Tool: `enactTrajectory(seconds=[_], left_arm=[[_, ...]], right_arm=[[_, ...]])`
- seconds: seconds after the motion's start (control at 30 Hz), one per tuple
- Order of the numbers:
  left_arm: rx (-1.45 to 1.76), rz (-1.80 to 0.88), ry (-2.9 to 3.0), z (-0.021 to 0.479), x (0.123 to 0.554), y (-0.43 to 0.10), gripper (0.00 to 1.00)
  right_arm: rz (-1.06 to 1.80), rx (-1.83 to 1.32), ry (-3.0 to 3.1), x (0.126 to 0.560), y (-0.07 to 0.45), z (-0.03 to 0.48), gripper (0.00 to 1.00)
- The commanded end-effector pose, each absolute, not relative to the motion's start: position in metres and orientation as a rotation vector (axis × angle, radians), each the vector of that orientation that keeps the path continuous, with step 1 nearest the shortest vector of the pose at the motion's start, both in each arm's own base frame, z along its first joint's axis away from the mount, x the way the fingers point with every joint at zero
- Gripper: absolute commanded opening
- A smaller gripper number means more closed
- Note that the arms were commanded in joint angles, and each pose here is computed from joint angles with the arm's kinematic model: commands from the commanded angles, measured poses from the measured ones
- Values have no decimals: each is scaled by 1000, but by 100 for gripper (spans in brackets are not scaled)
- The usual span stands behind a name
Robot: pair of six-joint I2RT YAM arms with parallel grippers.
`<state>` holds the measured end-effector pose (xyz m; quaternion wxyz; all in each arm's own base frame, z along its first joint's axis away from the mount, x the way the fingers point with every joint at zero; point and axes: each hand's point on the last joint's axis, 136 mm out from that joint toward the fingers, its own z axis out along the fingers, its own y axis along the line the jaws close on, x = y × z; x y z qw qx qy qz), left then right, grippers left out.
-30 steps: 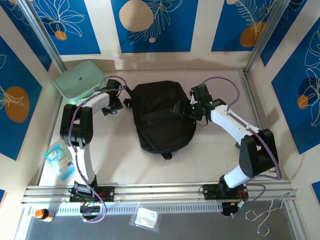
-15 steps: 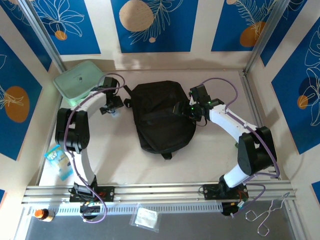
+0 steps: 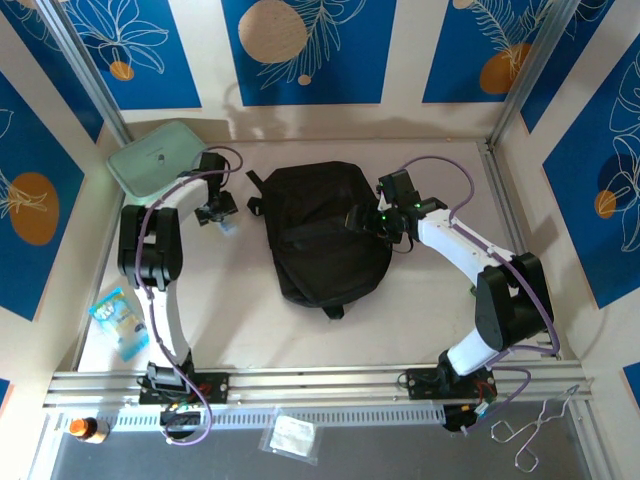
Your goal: Pack the student bag
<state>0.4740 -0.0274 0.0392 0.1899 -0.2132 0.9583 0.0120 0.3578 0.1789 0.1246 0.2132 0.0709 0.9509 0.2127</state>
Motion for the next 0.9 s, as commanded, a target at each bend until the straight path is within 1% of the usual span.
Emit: enactTrajectory(seconds=[0.0,0.13,0.2,0.4,0.57,0.7,0.87], left_arm=[[-593,19,2708,33,478,-26,60],[-608,36,2728,25,476,-23,58],[-614,37,2730,23,476,-23,55],[-633,18,2729,23,475,-24,40],[-639,-55,2701,40,472,-31,37],[-679,-204,2658,62,460,-47,37],[-759,-592,2546,95,443,-90,37]], right_arm=[[628,203,2626,356,183,136,81],[629,203,2623,356,183,139,81],[627,203,2621,356,183,140,81],[634,205,2619,354,183,142,81],[700,194,2602,353,192,144,81],[812,136,2575,349,216,149,81],[960,10,2515,340,265,158,81]])
